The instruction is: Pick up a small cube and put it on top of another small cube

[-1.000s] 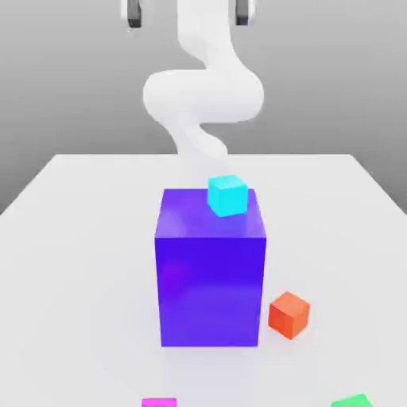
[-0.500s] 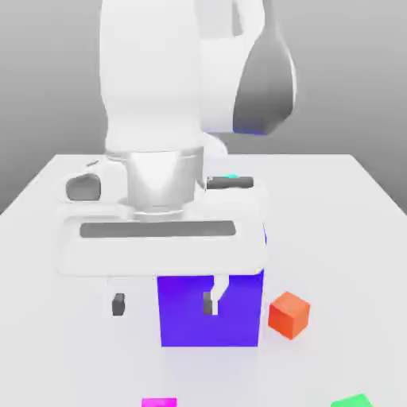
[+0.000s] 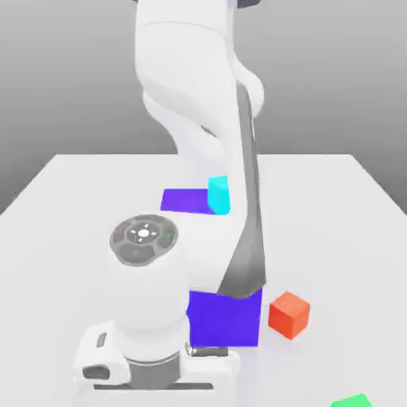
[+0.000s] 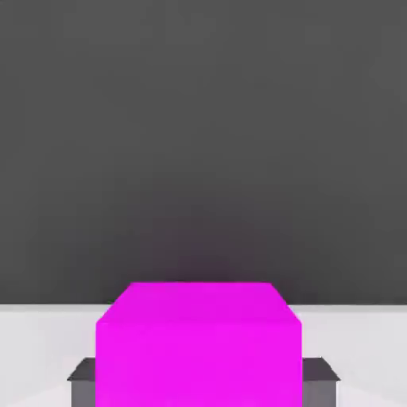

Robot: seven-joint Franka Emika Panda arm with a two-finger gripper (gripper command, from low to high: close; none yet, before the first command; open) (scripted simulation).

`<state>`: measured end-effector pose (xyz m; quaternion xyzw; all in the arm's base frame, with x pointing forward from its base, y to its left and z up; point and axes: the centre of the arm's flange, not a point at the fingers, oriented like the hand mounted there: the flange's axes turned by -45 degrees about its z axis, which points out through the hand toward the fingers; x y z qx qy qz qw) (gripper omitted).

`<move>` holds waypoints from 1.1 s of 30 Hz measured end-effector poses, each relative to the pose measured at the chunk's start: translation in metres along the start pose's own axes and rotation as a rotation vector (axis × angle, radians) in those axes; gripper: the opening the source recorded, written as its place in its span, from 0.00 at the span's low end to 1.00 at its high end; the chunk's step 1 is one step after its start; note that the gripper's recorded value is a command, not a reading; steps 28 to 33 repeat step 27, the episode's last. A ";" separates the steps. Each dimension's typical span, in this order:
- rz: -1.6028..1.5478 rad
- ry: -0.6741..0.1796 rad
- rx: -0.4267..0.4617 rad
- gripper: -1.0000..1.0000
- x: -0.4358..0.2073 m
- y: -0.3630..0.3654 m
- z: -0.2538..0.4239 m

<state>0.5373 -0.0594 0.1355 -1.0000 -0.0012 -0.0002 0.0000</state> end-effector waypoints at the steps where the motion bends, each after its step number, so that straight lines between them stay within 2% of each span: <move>1: 0.000 0.000 0.000 0.00 0.000 0.000 0.006; 6: -0.003 -0.001 0.001 0.00 0.000 -0.001 -0.046; 13: -0.520 -0.003 0.007 0.00 0.010 -0.171 -0.086; 16: -0.731 -0.002 0.002 0.00 0.005 -0.241 -0.060; 17: -0.761 -0.002 0.001 1.00 0.003 -0.251 -0.049; 23: -0.776 -0.001 0.001 1.00 0.002 -0.256 -0.044; 27: -0.790 0.000 0.000 1.00 0.002 -0.261 -0.091; 33: -0.790 0.000 0.000 1.00 0.002 -0.261 -0.091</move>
